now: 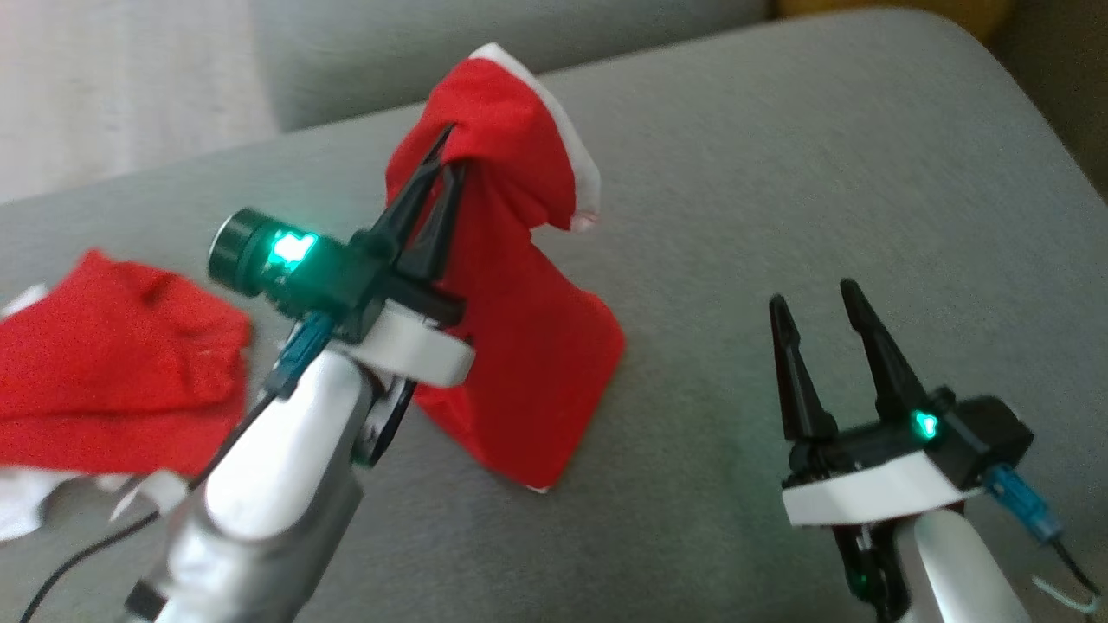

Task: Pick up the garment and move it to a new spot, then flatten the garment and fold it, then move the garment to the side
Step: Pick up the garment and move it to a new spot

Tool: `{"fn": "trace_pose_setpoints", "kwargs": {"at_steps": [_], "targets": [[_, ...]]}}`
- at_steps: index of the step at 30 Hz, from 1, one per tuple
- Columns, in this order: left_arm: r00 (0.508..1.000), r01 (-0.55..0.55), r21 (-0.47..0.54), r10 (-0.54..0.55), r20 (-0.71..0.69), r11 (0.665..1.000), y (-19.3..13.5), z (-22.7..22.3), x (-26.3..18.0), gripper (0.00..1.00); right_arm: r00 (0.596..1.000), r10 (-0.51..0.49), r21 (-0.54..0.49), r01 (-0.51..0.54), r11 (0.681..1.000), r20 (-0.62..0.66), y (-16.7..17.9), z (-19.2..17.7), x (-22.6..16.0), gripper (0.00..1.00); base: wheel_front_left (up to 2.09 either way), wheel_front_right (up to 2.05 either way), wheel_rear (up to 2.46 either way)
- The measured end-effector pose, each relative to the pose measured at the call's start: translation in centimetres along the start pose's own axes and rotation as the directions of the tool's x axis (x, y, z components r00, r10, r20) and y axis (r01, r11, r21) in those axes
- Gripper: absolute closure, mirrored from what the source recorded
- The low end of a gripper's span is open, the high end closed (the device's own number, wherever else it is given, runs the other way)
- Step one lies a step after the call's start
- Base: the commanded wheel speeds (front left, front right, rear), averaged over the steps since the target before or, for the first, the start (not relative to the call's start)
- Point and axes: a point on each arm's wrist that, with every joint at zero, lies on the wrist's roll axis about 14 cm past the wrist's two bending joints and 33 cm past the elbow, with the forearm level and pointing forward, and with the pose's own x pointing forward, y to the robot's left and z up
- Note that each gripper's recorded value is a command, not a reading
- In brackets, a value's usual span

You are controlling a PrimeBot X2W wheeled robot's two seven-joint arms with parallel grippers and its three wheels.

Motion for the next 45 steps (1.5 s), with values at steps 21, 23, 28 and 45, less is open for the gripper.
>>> {"fn": "trace_pose_setpoints", "kwargs": {"at_steps": [21, 23, 28, 45], "targets": [[0.983, -0.154, 0.063, 0.160, -0.095, 0.986, 8.5, -6.9, 4.7, 0.00, 0.996, -0.086, -0.008, 0.086, 0.996, -0.027, -3.1, -0.9, 1.2, 0.00, 0.00, 0.00, 0.00], [0.979, -0.188, 0.058, 0.192, -0.072, 0.980, 9.4, -6.0, 3.0, 0.00, 0.997, -0.067, -0.016, 0.067, 0.998, -0.023, -2.7, -0.9, 1.7, 0.00, 0.00, 0.00, 0.00], [0.958, -0.264, 0.040, 0.267, -0.104, 0.964, 9.7, -6.3, -3.5, 0.00, 1.000, 0.004, -0.026, -0.004, 1.000, -0.019, -0.6, -1.1, 2.8, 0.00, 0.00, 0.00, 0.00], [0.812, -0.563, -0.071, 0.534, -0.236, 0.824, 6.6, -7.0, -19.3, 0.00, 0.984, 0.172, -0.032, -0.174, 0.984, -0.054, 5.0, -2.2, 1.9, 0.00, 0.00, 0.00, 0.00]]}}
